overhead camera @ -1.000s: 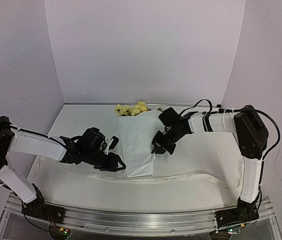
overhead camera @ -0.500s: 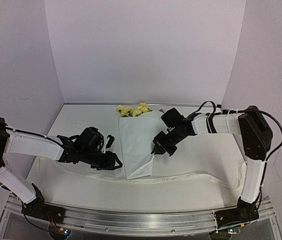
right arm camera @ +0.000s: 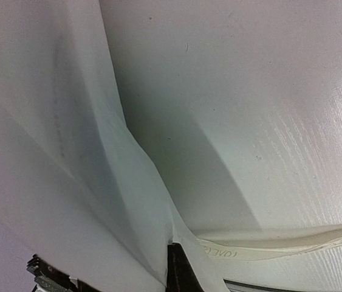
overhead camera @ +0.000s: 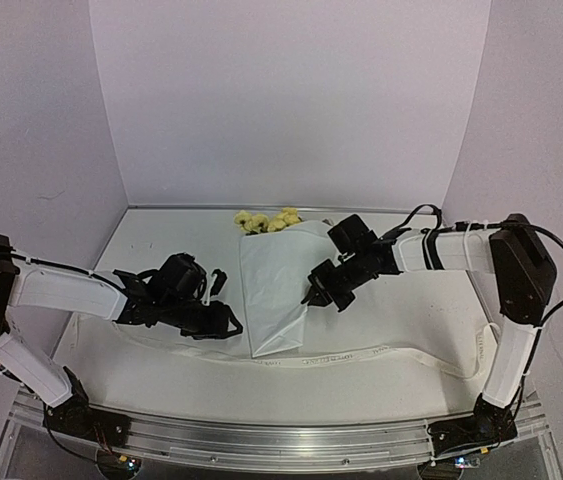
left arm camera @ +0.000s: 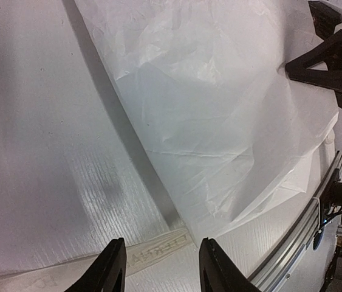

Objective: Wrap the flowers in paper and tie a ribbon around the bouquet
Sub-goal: Pick up the folded bouquet from the center of the board, then place the folded bouquet on the ribbon, then pick up the ribbon at the center of the board, then place the left side of the ribbon on the folded bouquet.

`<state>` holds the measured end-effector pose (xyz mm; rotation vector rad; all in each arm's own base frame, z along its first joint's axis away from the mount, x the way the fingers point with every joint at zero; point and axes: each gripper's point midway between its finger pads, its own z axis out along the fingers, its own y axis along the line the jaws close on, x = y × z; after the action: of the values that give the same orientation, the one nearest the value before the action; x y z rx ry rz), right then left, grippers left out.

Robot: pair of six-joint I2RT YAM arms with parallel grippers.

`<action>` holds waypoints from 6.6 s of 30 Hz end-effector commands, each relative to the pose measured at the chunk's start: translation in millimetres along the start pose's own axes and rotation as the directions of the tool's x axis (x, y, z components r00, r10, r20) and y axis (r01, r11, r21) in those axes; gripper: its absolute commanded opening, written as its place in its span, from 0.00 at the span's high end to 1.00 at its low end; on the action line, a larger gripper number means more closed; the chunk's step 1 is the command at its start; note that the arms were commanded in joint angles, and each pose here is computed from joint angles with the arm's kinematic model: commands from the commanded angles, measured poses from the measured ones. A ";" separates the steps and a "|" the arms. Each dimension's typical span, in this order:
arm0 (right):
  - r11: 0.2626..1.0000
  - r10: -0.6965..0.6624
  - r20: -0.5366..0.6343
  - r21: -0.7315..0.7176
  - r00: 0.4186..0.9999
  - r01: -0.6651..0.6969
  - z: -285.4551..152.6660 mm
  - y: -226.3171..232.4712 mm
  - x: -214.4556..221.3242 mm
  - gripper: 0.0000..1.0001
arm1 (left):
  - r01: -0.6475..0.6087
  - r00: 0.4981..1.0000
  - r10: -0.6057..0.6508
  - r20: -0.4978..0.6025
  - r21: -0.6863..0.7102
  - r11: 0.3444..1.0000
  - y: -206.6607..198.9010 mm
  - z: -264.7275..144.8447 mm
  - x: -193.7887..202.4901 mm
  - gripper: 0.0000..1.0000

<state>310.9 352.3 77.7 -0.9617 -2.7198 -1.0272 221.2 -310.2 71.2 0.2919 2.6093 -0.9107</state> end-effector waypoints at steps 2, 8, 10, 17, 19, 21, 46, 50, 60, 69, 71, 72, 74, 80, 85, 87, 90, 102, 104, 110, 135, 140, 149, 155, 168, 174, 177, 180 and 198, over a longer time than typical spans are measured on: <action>0.997 -0.001 -0.011 -0.083 1.000 0.000 -12.5 19.1 17.0 1.00 | 0.023 1.000 -0.023 -0.012 0.001 1.000 1.5 -3.7 3.4 0.58; 0.996 -0.001 -0.016 -0.086 1.000 -0.001 -11.8 8.3 30.0 1.00 | 0.042 0.999 -0.042 -0.021 -0.018 0.999 5.6 -3.0 6.0 0.60; 0.996 -0.002 -0.016 -0.086 1.000 0.001 -13.0 2.5 34.1 1.00 | 0.055 0.998 -0.056 -0.021 -0.030 0.998 8.2 -3.1 6.2 0.61; 0.996 -0.026 -0.032 -0.085 0.999 0.023 -18.4 -16.5 56.2 1.00 | 0.101 0.994 -0.103 -0.027 -0.071 0.992 16.0 -1.7 8.3 0.62; 0.996 -0.034 -0.034 -0.081 0.999 0.032 -17.9 -23.4 63.1 1.00 | 0.120 0.992 -0.122 -0.025 -0.081 0.989 18.5 -2.0 8.8 0.62; 0.996 -0.044 -0.032 -0.080 0.998 0.042 -17.7 -30.0 69.4 1.00 | 0.136 0.990 -0.138 -0.022 -0.088 0.987 19.8 -2.9 9.0 0.62; 0.898 -0.418 -0.008 0.144 0.908 0.415 -46.3 -109.4 73.2 0.24 | 0.816 0.570 -0.551 0.610 -0.345 0.463 199.6 -151.9 26.2 0.28; 0.879 -0.442 0.027 0.210 0.897 0.427 -61.8 -128.5 58.6 0.18 | 0.827 0.559 -0.518 0.648 -0.392 0.403 225.1 -163.3 25.6 0.27; 0.903 -0.372 0.235 0.314 0.898 0.292 -101.5 -180.7 13.6 0.02 | 0.805 0.592 -0.509 0.625 -0.427 0.412 257.4 -148.2 1.8 0.34; 0.937 -0.229 0.498 0.345 0.836 0.051 -134.1 -218.8 -30.7 0.02 | 0.773 0.630 -0.472 0.617 -0.443 0.454 266.7 -139.2 -18.7 0.49; 0.944 -0.161 0.537 0.329 0.828 -0.030 -135.7 -227.4 -38.9 0.02 | 0.770 0.636 -0.472 0.611 -0.453 0.450 269.3 -137.2 -18.7 0.55; 0.945 -0.135 0.543 0.323 0.829 -0.057 -134.9 -229.3 -41.3 0.02 | 0.768 0.638 -0.471 0.610 -0.456 0.450 270.3 -136.5 -19.5 0.58; 0.945 -0.084 0.541 0.309 0.837 -0.104 -131.0 -227.0 -46.3 0.02 | 0.765 0.641 -0.467 0.610 -0.454 0.456 270.9 -135.3 -21.8 0.62; 0.940 0.040 0.539 0.264 0.841 -0.214 -115.5 -218.2 -60.7 0.02 | 0.761 0.644 -0.459 0.611 -0.456 0.461 273.1 -133.1 -27.3 0.75; 0.918 0.120 0.572 0.246 0.811 -0.310 -109.8 -231.6 -66.9 0.11 | 0.771 0.634 -0.469 0.615 -0.455 0.446 274.6 -133.3 -24.5 0.83; 0.915 0.123 0.580 0.247 0.805 -0.318 -110.4 -233.7 -68.6 0.19 | 0.773 0.632 -0.472 0.614 -0.461 0.435 275.1 -134.1 -23.2 0.87; 0.913 0.135 0.564 0.250 0.815 -0.323 -109.1 -233.0 -69.0 0.39 | 0.779 0.626 -0.479 0.616 -0.460 0.427 274.9 -134.8 -22.7 0.93; 0.916 0.072 0.443 0.325 0.894 -0.235 -106.3 -229.6 -66.3 1.00 | 0.774 0.604 -0.465 0.648 -0.337 0.536 262.2 -133.3 -31.2 1.00; 0.911 0.019 0.436 0.364 0.900 -0.196 -113.0 -226.8 -66.8 1.00 | 0.775 0.593 -0.458 0.662 -0.316 0.548 260.3 -135.9 -33.6 1.00; 0.910 -0.091 0.424 0.403 0.901 -0.098 -116.5 -203.1 -82.0 1.00 | 0.744 0.608 -0.428 0.669 -0.290 0.602 248.2 -142.8 -59.4 1.00; 0.879 -0.309 0.609 0.476 0.730 -0.026 -171.2 -130.6 -147.8 1.00 | 0.687 0.634 -0.390 0.668 -0.255 0.681 230.3 -150.7 -114.6 1.00; 0.887 -0.329 0.554 0.458 0.765 0.050 -170.8 -123.9 -134.4 1.00 | 0.595 0.643 -0.334 0.689 -0.174 0.785 208.1 -157.3 -131.6 1.00; 0.935 -0.255 0.430 0.339 0.866 0.107 -145.4 -122.0 -105.1 0.95 | 0.141 0.657 -0.065 0.751 -0.038 0.989 78.0 -175.6 -195.3 1.00; 0.947 -0.247 0.383 0.292 0.890 0.137 -134.8 -120.4 -96.1 0.83 | -0.332 0.719 0.227 0.657 0.039 0.942 -65.5 -117.1 -185.5 1.00; 0.941 -0.123 0.443 0.336 0.888 -0.037 -160.9 -182.4 -108.6 0.31 | -0.792 0.598 0.769 0.226 0.312 0.524 -234.7 66.0 -23.6 1.00; 0.941 -0.060 0.438 0.324 0.897 -0.095 -165.0 -193.6 -115.3 0.25 | -0.828 0.498 0.859 0.118 0.359 0.431 -241.6 101.9 9.7 1.00; 0.935 -0.064 0.431 0.340 0.900 -0.097 -165.6 -195.5 -116.6 0.25 | -0.837 0.478 0.873 0.101 0.354 0.417 -242.1 115.8 12.5 1.00; 0.924 -0.077 0.417 0.371 0.906 -0.092 -168.0 -197.7 -116.1 0.25 | -0.848 0.462 0.877 0.132 0.353 0.394 -252.9 112.8 8.6 1.00; 0.850 -0.133 0.380 0.519 0.915 -0.092 -184.9 -237.2 -114.4 0.22 | -0.859 0.452 0.878 0.160 0.343 0.380 -265.9 125.6 3.4 0.72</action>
<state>243.0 51.3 55.2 -1.1256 -3.0770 -0.1021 167.3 -584.0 120.7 1.6591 1.7863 -0.9301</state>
